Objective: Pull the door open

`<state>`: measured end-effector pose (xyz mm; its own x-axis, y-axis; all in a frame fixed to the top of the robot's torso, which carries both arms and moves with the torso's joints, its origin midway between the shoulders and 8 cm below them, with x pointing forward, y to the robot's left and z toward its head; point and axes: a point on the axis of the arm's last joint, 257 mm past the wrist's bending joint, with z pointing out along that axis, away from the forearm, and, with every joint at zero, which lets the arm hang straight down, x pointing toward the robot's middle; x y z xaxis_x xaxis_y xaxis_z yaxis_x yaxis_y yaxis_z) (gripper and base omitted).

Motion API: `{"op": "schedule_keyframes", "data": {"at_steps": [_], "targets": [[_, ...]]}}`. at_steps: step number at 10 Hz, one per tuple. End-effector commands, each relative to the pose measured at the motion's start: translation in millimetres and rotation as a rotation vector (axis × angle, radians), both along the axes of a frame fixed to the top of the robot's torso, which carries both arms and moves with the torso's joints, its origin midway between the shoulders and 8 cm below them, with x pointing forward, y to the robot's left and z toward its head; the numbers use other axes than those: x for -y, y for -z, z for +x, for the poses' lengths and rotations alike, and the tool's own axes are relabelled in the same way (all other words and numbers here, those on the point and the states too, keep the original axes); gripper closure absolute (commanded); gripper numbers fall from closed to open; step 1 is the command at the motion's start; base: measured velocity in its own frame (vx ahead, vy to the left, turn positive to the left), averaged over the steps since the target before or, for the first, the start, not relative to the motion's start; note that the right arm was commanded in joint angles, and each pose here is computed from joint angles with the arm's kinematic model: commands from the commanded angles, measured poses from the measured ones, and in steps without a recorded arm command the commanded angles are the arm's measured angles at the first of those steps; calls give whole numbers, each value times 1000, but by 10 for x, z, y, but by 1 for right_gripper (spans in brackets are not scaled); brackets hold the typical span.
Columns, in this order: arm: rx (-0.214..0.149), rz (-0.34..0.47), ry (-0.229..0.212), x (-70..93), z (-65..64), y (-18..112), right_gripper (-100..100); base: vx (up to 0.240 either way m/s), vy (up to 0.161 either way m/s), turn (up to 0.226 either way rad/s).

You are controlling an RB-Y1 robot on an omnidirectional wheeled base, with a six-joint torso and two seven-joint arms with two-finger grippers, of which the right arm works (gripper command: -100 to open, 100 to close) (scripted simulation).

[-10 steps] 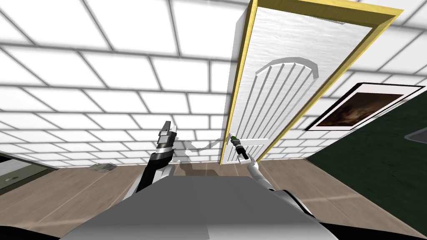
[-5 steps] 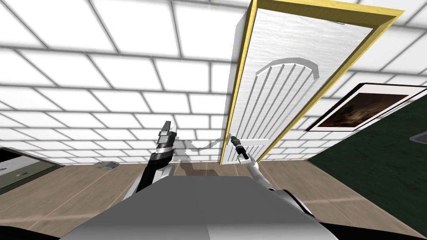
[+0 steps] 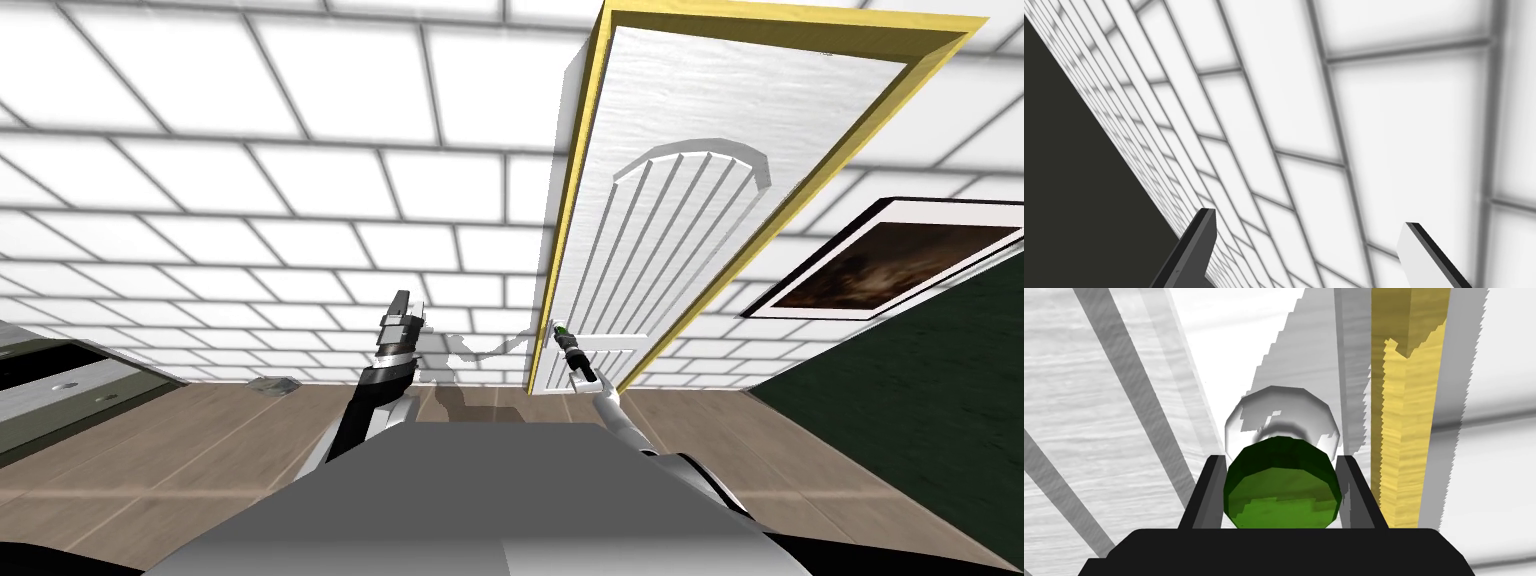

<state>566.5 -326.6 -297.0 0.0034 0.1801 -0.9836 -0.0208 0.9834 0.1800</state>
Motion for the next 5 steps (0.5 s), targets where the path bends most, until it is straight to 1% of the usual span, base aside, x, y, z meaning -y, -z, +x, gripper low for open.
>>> {"op": "schedule_keyframes", "data": {"at_steps": [1, 5], "targets": [[-1, 58, 4, 7, 1, 5, 100, -49, -29, 63], [2, 198, 17, 52, 17, -4, 100, -51, -37, 76]]}}
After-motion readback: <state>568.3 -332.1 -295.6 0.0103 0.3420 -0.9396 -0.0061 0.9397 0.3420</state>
